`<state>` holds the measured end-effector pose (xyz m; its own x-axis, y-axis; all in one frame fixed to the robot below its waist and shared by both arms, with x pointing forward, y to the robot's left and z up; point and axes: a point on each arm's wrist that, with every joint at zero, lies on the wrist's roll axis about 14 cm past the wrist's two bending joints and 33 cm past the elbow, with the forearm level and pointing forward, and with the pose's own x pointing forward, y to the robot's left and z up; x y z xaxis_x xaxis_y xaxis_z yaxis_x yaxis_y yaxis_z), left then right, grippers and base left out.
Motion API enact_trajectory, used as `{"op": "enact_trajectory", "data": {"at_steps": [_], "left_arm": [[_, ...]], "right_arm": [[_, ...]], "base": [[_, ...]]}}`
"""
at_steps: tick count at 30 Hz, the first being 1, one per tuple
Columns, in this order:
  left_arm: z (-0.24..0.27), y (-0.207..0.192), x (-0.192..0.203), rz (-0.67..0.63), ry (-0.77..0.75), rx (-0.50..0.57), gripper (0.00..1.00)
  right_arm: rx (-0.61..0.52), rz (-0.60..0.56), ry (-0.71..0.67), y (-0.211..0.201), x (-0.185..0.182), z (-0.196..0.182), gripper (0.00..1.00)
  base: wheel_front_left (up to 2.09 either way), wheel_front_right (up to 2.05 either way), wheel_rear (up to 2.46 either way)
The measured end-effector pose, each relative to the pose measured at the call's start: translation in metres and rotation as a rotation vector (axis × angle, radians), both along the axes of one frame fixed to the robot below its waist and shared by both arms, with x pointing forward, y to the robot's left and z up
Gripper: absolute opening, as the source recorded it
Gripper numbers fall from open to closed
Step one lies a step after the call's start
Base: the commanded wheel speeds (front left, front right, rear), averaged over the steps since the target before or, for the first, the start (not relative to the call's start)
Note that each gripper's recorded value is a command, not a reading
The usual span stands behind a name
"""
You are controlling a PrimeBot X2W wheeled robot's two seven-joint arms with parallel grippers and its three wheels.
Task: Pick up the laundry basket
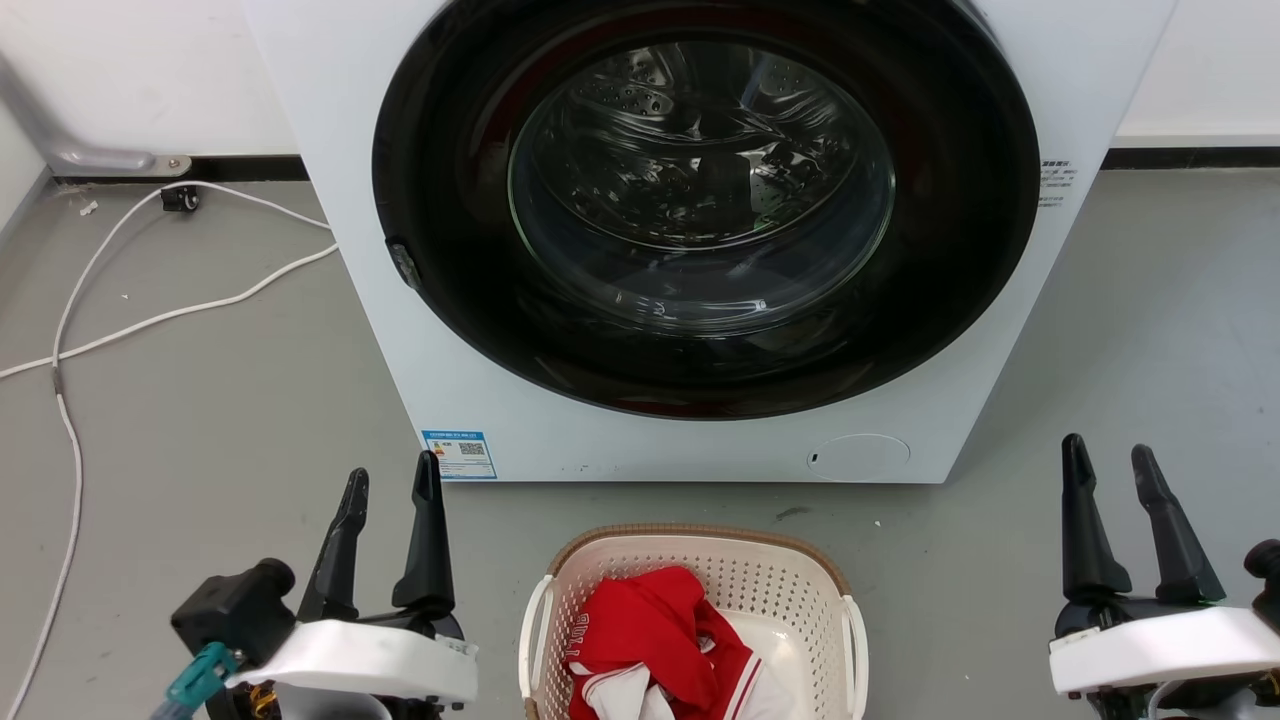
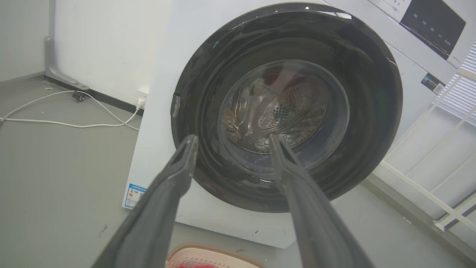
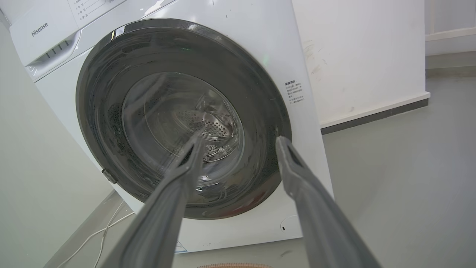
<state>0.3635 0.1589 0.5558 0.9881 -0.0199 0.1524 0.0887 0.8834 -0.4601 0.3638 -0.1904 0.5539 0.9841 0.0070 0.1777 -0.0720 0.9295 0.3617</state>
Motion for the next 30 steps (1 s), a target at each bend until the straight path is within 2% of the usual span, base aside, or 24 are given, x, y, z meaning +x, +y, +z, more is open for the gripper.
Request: {"op": "enact_trajectory", "data": {"at_steps": [12, 21, 30], "left_arm": [[-0.007, -0.026, -0.006, -0.045, 0.002, 0.241, 1.00], [-0.004, -0.041, -0.012, -0.053, -0.030, 0.365, 1.00], [0.001, -0.046, -0.015, -0.057, -0.059, 0.367, 1.00]], "right_arm": [[-0.144, 0.009, 0.012, 0.008, -0.004, -0.008, 1.00], [-0.230, 0.005, -0.009, 0.010, -0.006, -0.005, 1.00], [-0.304, 0.007, -0.032, 0.013, -0.009, -0.001, 1.00]], "base": [[0.00, 0.00, 0.00], [0.00, 0.00, 0.00], [0.00, 0.00, 0.00]]}}
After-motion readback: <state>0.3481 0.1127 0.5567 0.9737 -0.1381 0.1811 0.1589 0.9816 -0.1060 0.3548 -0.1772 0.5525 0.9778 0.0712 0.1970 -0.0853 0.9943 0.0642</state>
